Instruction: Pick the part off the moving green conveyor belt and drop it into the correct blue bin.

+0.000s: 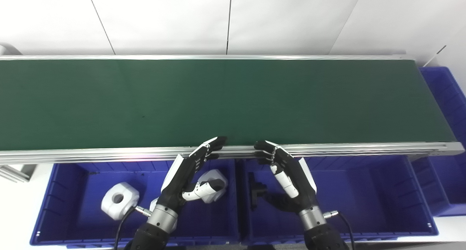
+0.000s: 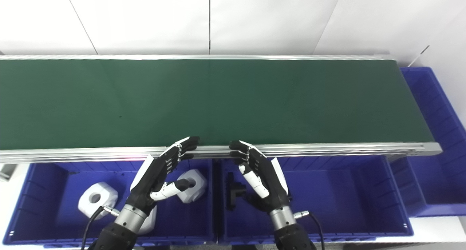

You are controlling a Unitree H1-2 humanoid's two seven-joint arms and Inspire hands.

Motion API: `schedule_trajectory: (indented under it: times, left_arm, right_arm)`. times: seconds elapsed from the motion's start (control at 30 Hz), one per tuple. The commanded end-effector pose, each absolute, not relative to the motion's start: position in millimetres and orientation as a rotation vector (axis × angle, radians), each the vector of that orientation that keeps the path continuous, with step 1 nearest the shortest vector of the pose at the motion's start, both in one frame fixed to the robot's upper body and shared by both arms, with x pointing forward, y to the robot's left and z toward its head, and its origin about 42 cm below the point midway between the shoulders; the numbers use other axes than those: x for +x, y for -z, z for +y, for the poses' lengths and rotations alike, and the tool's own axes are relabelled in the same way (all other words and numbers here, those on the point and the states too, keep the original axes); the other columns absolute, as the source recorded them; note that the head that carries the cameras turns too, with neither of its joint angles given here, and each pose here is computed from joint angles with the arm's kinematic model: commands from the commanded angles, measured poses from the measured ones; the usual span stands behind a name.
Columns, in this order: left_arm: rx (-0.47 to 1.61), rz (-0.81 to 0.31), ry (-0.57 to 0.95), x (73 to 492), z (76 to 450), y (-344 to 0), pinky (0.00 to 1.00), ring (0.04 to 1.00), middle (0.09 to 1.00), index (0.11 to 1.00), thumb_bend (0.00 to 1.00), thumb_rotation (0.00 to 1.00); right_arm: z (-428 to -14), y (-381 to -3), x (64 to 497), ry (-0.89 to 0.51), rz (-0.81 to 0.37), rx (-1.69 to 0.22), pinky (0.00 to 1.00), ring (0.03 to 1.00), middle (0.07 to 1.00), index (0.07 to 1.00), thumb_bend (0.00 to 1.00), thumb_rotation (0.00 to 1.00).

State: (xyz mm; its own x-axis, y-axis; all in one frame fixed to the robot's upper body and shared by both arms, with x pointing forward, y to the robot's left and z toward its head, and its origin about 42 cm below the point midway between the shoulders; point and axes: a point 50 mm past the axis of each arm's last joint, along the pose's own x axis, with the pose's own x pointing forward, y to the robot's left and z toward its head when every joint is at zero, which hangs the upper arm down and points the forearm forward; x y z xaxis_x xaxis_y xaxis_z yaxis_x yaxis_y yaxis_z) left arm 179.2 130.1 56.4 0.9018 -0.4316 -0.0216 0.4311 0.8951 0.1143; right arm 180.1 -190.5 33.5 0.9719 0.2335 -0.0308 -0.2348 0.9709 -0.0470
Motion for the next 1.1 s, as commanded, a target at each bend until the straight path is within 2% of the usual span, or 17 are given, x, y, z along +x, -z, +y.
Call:
schedule_trajectory:
  times: [0.0,0.37,0.67,0.8,0.97,1.07]
  left_arm:
    - [0.093,-0.069,0.438,185.6,123.8,-66.8,0.82,0.875,0.872,0.836,0.86,0.76]
    - [0.089,-0.093,0.458,183.6,118.9,-65.1,0.81,0.871,0.871,0.827,0.88,0.75]
    - [0.072,-0.144,0.470,183.5,119.8,-63.5,0.81,0.871,0.872,0.829,0.86,0.73]
    - [0.018,-0.278,0.446,183.3,116.6,-82.6,0.79,0.856,0.862,0.821,0.89,0.70]
    - [-0.056,-0.426,0.391,182.2,113.8,-123.8,0.77,0.835,0.845,0.793,0.90,0.70]
    - [-0.084,-0.504,0.382,180.7,120.6,-146.3,0.78,0.847,0.859,0.807,0.92,0.70]
  right_arm:
    - [-190.5,-41.2,182.8,-0.233,-0.053,-0.047,0.71,0.761,0.793,0.773,0.79,0.88]
    - [-195.7,-36.5,179.6,-0.235,-0.054,-0.039,0.72,0.762,0.791,0.770,0.79,0.86]
    - [-194.0,-35.4,177.1,-0.230,-0.072,-0.024,0.72,0.763,0.794,0.771,0.78,0.85]
    - [-192.3,-57.9,175.6,-0.199,-0.172,0.016,0.71,0.759,0.802,0.790,0.75,0.83]
    - [-191.1,-100.3,173.6,-0.184,-0.323,0.042,0.71,0.768,0.820,0.817,0.73,0.87]
    - [-189.9,-125.2,169.9,-0.151,-0.411,0.067,0.69,0.751,0.823,0.823,0.76,0.87]
